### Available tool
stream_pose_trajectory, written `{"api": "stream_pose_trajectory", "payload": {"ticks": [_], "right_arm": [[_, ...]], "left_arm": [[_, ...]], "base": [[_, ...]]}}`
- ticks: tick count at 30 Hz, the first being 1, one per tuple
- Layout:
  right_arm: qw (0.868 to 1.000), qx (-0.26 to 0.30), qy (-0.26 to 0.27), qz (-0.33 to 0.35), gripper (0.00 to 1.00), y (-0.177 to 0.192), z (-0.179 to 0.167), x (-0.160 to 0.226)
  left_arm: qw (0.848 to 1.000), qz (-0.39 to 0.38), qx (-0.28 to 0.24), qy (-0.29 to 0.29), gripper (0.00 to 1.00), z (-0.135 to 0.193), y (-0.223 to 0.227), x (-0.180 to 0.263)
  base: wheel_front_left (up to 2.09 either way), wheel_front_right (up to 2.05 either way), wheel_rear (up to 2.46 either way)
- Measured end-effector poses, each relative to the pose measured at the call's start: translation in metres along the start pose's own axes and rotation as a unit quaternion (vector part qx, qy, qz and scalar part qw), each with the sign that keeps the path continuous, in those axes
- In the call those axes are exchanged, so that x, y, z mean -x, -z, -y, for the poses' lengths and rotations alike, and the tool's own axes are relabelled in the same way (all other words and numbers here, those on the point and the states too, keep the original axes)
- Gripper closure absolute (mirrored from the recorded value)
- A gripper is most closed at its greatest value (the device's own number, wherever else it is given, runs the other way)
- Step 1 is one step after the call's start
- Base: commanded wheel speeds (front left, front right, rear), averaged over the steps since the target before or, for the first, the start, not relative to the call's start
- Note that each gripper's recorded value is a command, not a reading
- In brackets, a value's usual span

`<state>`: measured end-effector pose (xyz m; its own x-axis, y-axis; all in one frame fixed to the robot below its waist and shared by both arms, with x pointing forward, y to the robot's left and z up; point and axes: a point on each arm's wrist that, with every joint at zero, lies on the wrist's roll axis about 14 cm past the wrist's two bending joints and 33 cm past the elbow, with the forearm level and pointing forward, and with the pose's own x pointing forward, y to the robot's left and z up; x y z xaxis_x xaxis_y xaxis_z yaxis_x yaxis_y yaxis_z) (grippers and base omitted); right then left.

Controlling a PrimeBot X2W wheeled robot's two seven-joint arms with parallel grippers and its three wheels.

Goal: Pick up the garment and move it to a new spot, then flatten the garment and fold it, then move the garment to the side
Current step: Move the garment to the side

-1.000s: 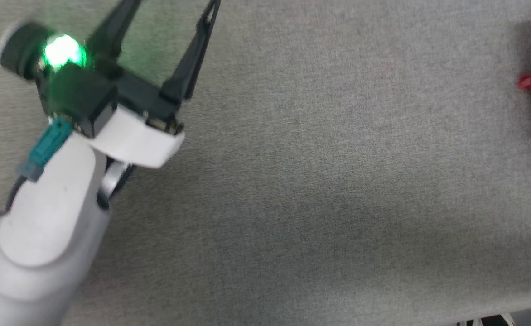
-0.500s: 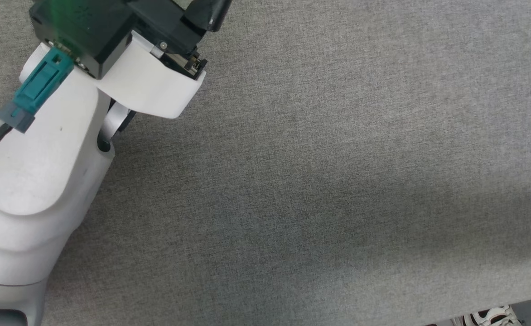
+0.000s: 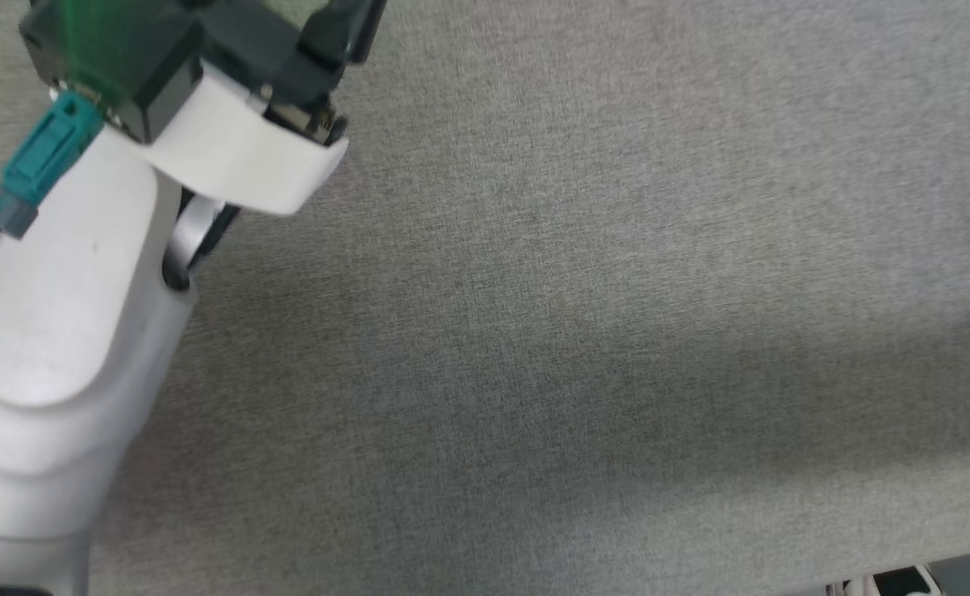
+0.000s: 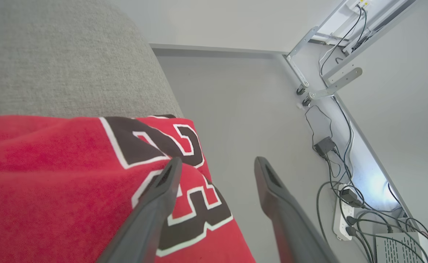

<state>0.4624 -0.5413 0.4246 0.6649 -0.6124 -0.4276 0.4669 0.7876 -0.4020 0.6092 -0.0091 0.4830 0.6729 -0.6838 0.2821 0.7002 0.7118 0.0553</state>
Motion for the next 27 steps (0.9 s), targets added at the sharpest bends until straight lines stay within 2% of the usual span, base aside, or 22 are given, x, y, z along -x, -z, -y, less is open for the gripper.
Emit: {"api": "stream_pose_trajectory", "payload": {"ticks": [4, 12, 21, 27], "right_arm": [[0.999, 0.01, -0.022, 0.031, 0.0, -0.017, -0.008, 0.008], [0.986, -0.005, -0.129, 0.103, 0.0, -0.043, -0.071, 0.045], [0.946, -0.039, -0.273, 0.17, 0.0, -0.054, -0.162, 0.113], [0.923, -0.066, -0.332, 0.185, 0.0, -0.046, -0.203, 0.154]], "left_arm": [[0.999, -0.014, 0.013, -0.029, 0.0, -0.002, -0.006, 0.017], [0.991, -0.061, 0.045, -0.111, 0.0, 0.001, -0.019, 0.078], [0.969, -0.103, 0.064, -0.218, 0.0, 0.003, -0.04, 0.166], [0.947, -0.115, 0.066, -0.293, 0.0, 0.001, -0.057, 0.227]], "base": [[0.0, 0.0, 0.0], [0.0, 0.0, 0.0], [0.0, 0.0, 0.0], [0.0, 0.0, 0.0]]}}
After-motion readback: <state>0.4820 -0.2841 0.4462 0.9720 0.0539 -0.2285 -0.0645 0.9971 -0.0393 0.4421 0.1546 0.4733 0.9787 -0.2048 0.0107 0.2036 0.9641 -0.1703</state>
